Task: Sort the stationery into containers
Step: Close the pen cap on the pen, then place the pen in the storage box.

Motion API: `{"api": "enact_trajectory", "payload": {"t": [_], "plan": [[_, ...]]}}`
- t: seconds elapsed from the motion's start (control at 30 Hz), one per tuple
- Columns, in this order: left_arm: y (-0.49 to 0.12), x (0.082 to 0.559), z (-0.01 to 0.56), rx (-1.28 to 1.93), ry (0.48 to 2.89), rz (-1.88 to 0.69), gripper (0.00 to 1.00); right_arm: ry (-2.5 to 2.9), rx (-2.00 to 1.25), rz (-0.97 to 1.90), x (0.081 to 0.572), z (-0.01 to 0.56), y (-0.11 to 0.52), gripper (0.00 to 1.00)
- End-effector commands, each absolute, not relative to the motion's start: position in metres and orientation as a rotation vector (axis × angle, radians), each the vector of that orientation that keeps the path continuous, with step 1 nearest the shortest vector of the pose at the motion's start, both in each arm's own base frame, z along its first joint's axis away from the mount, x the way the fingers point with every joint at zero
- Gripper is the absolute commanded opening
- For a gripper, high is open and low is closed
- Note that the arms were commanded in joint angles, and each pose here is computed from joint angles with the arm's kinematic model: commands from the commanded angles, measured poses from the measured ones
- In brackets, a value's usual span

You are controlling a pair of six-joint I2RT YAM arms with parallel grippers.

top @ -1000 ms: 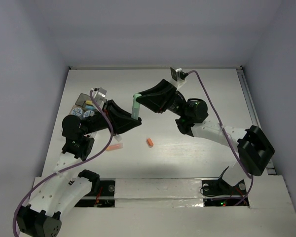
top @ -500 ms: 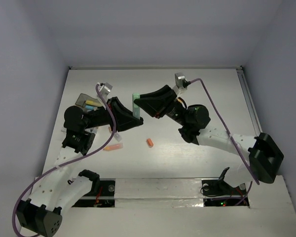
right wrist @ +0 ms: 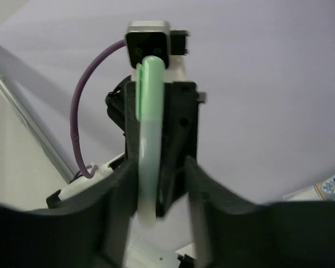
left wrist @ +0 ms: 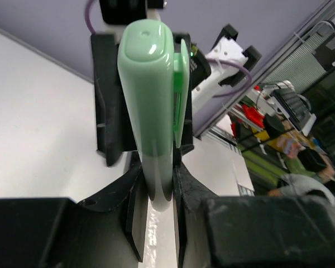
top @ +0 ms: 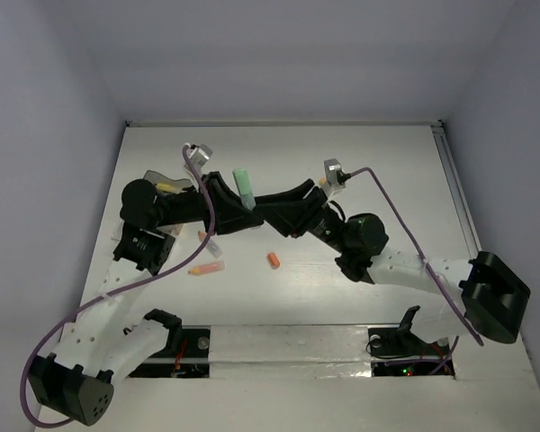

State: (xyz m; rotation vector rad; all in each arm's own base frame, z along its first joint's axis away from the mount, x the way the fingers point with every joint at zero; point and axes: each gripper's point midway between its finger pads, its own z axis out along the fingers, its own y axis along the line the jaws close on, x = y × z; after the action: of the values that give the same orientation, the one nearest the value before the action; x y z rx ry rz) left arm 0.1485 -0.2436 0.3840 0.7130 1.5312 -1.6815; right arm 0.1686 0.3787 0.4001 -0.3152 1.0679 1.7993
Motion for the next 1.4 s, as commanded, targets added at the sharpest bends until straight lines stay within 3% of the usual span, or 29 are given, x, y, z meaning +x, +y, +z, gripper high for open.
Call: {"api": "enact_trajectory", "payload": {"t": [0.0, 0.2, 0.3, 0.53, 0.77, 1.03, 1.37], "plan": [[-0.213, 0.166, 0.496, 0.532, 1.039, -1.406, 0.00, 1.508, -0.627, 1.821, 0.110, 0.281, 0.404, 0.55], [-0.215, 0.199, 0.443, 0.437, 1.209, -1.332, 0.00, 1.377, -0.488, 1.727, 0.121, 0.329, 0.367, 0.82], [-0.216, 0.213, 0.426, 0.401, 1.269, -1.313, 0.00, 1.364, -0.437, 1.622, 0.129, 0.339, 0.344, 0.87], [-0.200, 0.286, 0.385, 0.134, 1.471, -1.197, 0.00, 1.501, -0.278, 1.253, 0.163, 0.320, 0.284, 0.93], [-0.087, 0.385, 0.282, -0.448, 1.681, -0.854, 0.00, 1.648, -0.262, 0.995, 0.182, 0.286, 0.257, 1.00], [-0.004, 0.414, 0.207, -0.782, 1.777, -0.685, 0.00, 1.720, -0.300, 0.918, 0.187, 0.261, 0.258, 1.00], [0.009, 0.431, 0.143, -0.986, 1.865, -0.726, 0.00, 1.714, -0.362, 0.959, 0.184, 0.259, 0.274, 1.00]]}}
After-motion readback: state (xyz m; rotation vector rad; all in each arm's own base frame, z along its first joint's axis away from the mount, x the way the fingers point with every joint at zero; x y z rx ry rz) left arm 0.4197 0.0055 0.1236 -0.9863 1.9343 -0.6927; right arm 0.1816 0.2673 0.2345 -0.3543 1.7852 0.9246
